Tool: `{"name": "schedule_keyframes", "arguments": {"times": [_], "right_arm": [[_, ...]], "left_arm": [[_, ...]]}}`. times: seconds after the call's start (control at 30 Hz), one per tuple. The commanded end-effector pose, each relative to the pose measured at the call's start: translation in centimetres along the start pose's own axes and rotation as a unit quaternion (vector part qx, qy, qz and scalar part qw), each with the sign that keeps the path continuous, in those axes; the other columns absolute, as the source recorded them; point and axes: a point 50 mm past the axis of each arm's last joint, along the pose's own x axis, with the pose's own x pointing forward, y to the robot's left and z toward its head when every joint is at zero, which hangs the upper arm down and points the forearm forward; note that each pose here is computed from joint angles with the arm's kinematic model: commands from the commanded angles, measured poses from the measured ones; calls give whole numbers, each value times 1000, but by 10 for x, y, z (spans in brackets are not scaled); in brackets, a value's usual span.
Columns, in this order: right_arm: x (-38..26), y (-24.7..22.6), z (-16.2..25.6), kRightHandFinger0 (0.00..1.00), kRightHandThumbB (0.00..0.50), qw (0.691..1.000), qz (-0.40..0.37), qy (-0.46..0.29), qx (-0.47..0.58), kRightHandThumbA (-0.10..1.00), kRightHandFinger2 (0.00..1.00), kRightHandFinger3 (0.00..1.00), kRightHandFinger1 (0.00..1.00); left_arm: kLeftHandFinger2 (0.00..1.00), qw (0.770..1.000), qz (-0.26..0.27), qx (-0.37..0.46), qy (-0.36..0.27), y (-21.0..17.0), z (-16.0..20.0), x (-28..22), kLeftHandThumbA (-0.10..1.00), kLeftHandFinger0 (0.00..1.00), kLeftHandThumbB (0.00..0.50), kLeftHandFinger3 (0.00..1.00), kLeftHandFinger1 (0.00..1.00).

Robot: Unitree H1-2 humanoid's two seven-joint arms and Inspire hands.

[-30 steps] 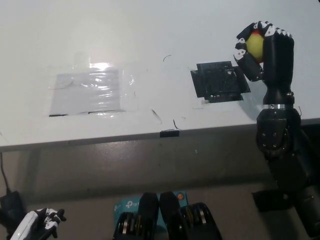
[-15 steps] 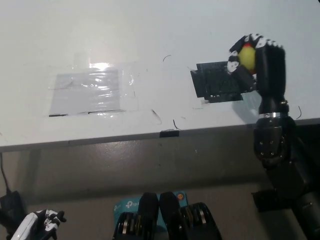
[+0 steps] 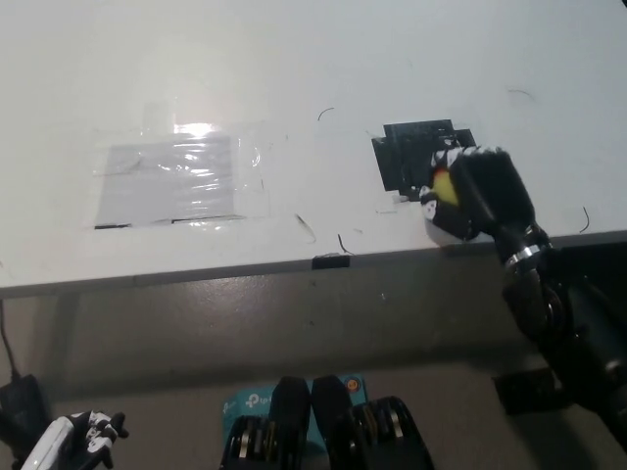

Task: The robot uses right hand to squeeze a small tennis ball placed on the black area of the table

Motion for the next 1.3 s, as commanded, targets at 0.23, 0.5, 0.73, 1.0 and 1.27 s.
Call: {"name": "schedule_keyframes", "arguments": {"times": [0.23, 0.5, 0.73, 1.0, 1.27], "right_arm": [[26, -16, -8, 0, 58, 996, 46, 1, -82, -100, 530, 311, 132], [49, -31, -8, 0, 0, 996, 39, 6, -83, -100, 569, 478, 174], [65, -44, -8, 0, 32, 996, 27, 19, -87, -100, 506, 429, 135], [55, -31, -14, 0, 8, 997, 33, 38, -57, -100, 562, 475, 187], [52, -19, -12, 22, 0, 997, 56, 46, -38, -100, 678, 667, 266]], "left_arm": [[196, 1000, 3, 9, -9, 9, 2, -6, 635, 0, 375, 395, 16], [184, 1000, 4, 2, -2, 5, 2, -8, 613, 4, 368, 388, 16], [157, 1000, 1, 10, -6, 5, 6, -8, 639, 0, 374, 368, 0], [181, 1000, 2, 9, -11, 7, 7, -5, 619, 3, 364, 359, 16], [163, 1000, 1, 5, -6, 5, 3, -6, 628, 0, 363, 364, 8]]}}
